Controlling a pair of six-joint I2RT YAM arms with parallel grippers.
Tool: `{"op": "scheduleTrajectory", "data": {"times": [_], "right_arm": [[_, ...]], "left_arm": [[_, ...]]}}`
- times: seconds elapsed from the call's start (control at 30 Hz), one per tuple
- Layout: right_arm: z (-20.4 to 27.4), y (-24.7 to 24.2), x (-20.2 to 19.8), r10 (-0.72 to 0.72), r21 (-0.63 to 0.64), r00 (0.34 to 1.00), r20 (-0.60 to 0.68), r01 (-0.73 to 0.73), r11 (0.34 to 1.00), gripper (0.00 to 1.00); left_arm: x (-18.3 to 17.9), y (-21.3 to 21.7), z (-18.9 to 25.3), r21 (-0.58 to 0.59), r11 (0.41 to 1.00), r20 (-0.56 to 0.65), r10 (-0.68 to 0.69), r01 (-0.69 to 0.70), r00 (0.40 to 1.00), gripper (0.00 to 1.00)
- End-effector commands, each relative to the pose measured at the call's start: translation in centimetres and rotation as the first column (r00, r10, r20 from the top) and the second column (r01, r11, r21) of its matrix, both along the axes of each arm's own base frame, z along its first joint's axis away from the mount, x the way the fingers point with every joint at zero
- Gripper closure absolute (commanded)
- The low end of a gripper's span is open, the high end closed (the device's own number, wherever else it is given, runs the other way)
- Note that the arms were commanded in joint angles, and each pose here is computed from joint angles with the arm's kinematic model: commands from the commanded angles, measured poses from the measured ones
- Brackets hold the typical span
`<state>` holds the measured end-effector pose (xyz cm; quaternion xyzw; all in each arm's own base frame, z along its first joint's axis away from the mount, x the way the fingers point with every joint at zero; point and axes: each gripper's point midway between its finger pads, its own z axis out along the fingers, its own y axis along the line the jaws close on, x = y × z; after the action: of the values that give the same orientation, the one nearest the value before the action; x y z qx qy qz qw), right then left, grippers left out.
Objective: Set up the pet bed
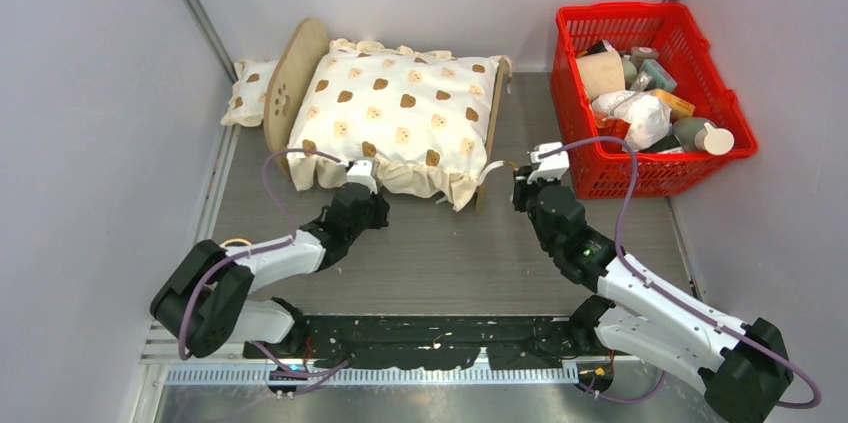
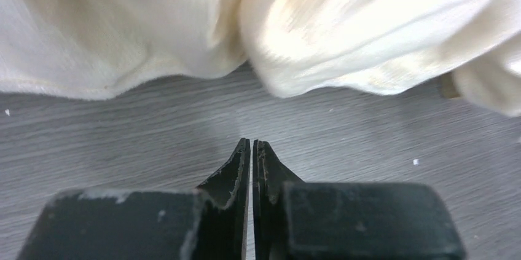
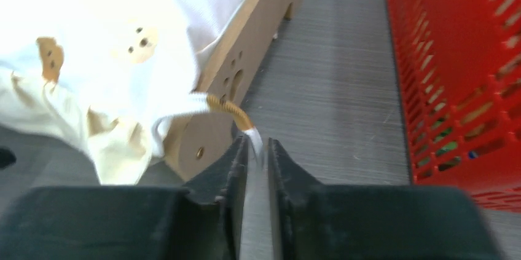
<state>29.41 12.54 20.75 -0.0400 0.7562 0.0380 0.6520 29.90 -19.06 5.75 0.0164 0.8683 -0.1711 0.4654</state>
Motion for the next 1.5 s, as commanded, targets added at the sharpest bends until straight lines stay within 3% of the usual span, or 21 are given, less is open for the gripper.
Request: {"op": "scheduleTrajectory", "data": {"times": [0.0,0.1,0.23,0.4,0.57,0.63,0.77,1.0,1.1,1.13,1.17,1.23,1.3,1.47], "right_arm": [[0.1,2.9,-1.8,0.153,0.169,0.986,-0.069,-0.14,0.976,0.63],[-0.5,2.7,-3.4,0.174,0.206,0.974,-0.147,-0.142,0.968,0.56],[0.5,2.9,-4.1,0.178,0.283,0.969,-0.169,-0.125,0.951,0.52],[1.6,3.5,-3.6,0.181,0.307,0.971,-0.154,-0.127,0.943,0.51],[3.1,4.6,-3.2,0.24,0.276,0.963,-0.123,-0.199,0.94,0.47],[3.1,4.7,-3.1,0.244,0.273,0.962,-0.12,-0.205,0.94,0.47],[2.6,4.9,-3.2,0.259,0.268,0.959,-0.113,-0.221,0.938,0.46],[1.0,5.9,-3.0,0.298,0.254,0.945,-0.132,-0.259,0.932,0.46],[0.5,5.9,-3.1,0.306,0.227,0.941,-0.144,-0.269,0.936,0.46],[0.5,5.9,-3.1,0.306,0.223,0.941,-0.142,-0.271,0.937,0.46],[0.8,5.7,-3.1,0.304,0.216,0.943,-0.135,-0.271,0.938,0.46],[1.2,5.3,-3.2,0.294,0.205,0.948,-0.121,-0.265,0.942,0.46],[1.7,4.9,-3.3,0.286,0.194,0.952,-0.106,-0.262,0.945,0.46],[1.8,3.7,-3.5,0.251,0.169,0.962,-0.109,-0.231,0.958,0.47]], "left_arm": [[1.4,-1.7,6.5,-0.062,0.996,0.142,-0.05,0.06,0.989,0.87],[2.0,0.7,9.4,0.052,0.999,0.178,-0.005,-0.005,0.984,0.69],[4.2,7.7,14.5,0.222,0.948,0.248,0.17,-0.227,0.954,0.53],[6.9,15.4,20.2,0.236,0.878,0.331,0.33,-0.417,0.884,0.3],[10.0,18.8,21.7,0.225,0.867,0.31,0.37,-0.446,0.876,0.28],[11.3,19.1,21.1,0.254,0.869,0.288,0.352,-0.426,0.891,0.27],[12.8,21.6,19.3,0.343,0.814,0.244,0.404,-0.468,0.882,0.25],[14.2,24.1,18.2,0.34,0.807,0.248,0.418,-0.483,0.874,0.24],[15.7,23.0,17.3,0.35,0.842,0.249,0.34,-0.412,0.907,0.3],[16.1,22.7,17.1,0.348,0.85,0.244,0.326,-0.396,0.913,0.37],[16.3,22.5,16.7,0.349,0.856,0.23,0.317,-0.382,0.92,0.47],[16.1,22.3,16.3,0.345,0.861,0.187,0.326,-0.373,0.927,0.78],[15.1,22.0,16.3,0.313,0.871,0.162,0.344,-0.379,0.925,1.0],[11.4,21.5,16.8,0.176,0.862,0.141,0.456,-0.476,0.879,1.0]]}}
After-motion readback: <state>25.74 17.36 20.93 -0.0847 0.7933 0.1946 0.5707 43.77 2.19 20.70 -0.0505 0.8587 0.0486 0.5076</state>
